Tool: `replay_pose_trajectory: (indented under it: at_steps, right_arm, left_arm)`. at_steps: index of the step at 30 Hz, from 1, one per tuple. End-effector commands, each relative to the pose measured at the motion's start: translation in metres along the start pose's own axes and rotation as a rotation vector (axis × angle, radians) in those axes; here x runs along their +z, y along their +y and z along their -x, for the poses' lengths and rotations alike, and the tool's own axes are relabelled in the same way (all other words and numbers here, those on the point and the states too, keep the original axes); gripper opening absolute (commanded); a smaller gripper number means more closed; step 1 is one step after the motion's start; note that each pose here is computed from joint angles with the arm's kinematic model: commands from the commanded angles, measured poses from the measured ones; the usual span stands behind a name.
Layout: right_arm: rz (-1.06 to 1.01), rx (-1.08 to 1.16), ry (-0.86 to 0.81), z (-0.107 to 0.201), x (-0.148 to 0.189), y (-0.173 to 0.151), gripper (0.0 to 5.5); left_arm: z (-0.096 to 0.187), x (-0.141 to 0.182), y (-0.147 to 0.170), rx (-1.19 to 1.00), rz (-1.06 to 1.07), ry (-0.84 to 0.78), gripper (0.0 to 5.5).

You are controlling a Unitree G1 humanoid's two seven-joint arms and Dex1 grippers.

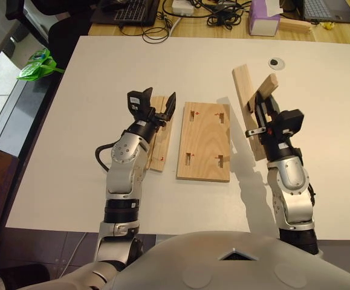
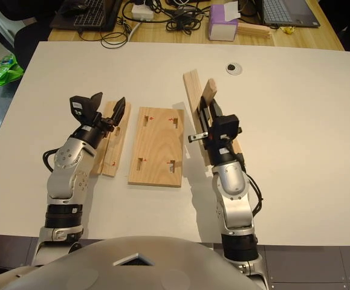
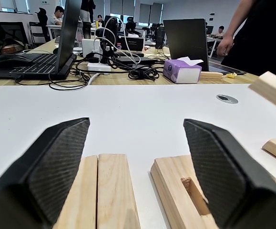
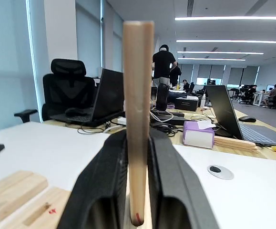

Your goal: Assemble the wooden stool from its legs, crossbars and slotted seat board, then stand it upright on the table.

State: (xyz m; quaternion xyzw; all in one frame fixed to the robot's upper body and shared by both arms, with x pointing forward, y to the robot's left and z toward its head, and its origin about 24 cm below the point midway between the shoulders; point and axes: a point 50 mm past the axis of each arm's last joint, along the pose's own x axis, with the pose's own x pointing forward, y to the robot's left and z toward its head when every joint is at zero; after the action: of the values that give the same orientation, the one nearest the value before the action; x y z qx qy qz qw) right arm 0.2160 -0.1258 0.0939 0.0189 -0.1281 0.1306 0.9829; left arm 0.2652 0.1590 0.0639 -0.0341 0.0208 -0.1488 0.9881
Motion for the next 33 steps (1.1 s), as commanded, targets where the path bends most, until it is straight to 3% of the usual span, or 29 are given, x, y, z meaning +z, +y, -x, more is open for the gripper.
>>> replay_pose_trajectory:
  at_steps: [1,7,13,27,33]
  right_arm:
    - [-0.021,0.085,-0.082,-0.012,0.018,0.003,0.40]
    - [-0.041,0.207,-0.156,-0.022,0.033,0.020,0.40]
    - [-0.065,0.312,-0.194,-0.028,0.040,0.039,0.40]
    - [-0.109,0.414,-0.140,-0.025,0.028,0.057,0.40]
    - [-0.109,0.422,-0.135,-0.025,0.027,0.058,0.40]
  left_arm:
    - [-0.016,0.022,0.016,-0.039,0.209,-0.013,3.65]
    - [-0.029,0.031,0.024,-0.354,0.713,0.121,4.45]
    - [-0.036,0.035,0.003,-0.565,0.937,0.221,5.37]
    - [-0.040,0.053,-0.006,-0.644,0.947,0.158,5.40]
    - [-0.040,0.055,-0.006,-0.629,0.931,0.144,4.44]
